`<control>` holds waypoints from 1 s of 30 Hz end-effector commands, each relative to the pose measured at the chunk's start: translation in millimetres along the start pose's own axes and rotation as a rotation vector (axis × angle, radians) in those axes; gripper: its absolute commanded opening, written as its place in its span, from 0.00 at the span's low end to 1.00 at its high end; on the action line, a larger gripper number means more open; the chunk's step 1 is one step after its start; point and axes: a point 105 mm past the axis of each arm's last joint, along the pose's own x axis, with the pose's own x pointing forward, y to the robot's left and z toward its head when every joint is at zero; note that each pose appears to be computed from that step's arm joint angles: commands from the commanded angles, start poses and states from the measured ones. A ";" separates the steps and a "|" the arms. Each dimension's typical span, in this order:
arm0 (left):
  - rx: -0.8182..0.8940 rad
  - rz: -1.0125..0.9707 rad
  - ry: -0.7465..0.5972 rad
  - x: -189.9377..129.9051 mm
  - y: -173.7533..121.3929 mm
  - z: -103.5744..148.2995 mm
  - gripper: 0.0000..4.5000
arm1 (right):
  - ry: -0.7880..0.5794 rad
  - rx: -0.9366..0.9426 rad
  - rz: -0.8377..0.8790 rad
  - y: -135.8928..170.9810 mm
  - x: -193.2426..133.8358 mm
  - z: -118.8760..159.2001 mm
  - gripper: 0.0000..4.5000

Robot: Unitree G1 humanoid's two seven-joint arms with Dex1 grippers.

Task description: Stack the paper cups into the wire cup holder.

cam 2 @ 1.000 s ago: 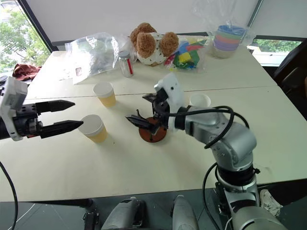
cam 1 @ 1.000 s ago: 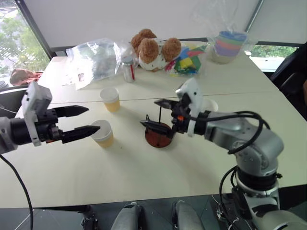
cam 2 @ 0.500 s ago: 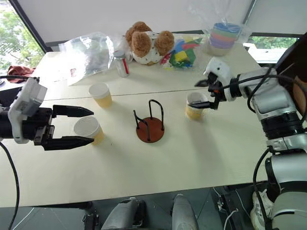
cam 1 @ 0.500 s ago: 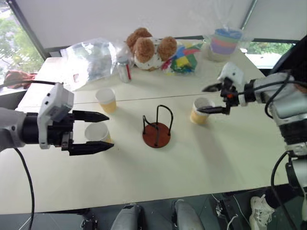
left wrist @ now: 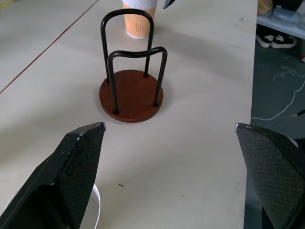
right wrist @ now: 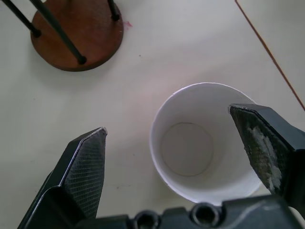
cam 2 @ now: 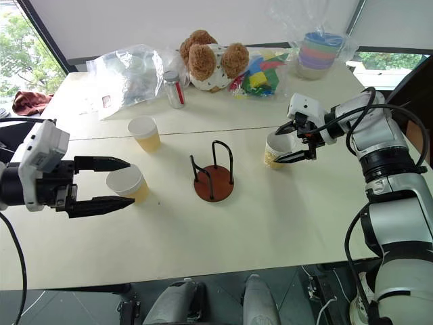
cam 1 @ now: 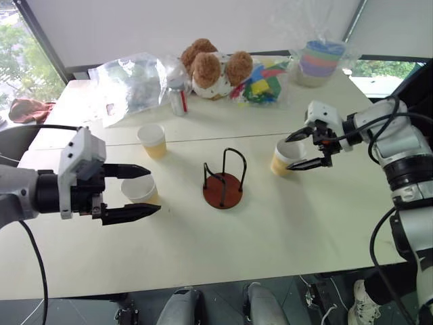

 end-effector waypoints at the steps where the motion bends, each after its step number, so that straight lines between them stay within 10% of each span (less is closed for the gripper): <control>1: 0.038 0.027 -0.021 -4.0 1.4 7.9 1.00 | 0.012 -0.040 -0.021 -2.6 -1.1 2.8 0.94; 10: 0.043 0.031 -0.020 -2.1 4.4 6.7 1.00 | 0.071 -0.092 -0.053 -8.3 12.9 -10.7 0.01; 17: 0.038 0.043 -0.005 -5.5 7.8 4.6 1.00 | 0.010 -0.150 -0.050 -12.7 2.3 15.6 0.01; 25: 0.032 0.054 0.026 -12.5 14.9 1.1 1.00 | -0.255 -0.429 0.041 3.1 -47.7 157.3 0.01; 30: 0.037 0.051 0.019 -8.3 14.4 -0.3 1.00 | -0.318 -0.529 0.177 32.9 -44.5 184.6 0.01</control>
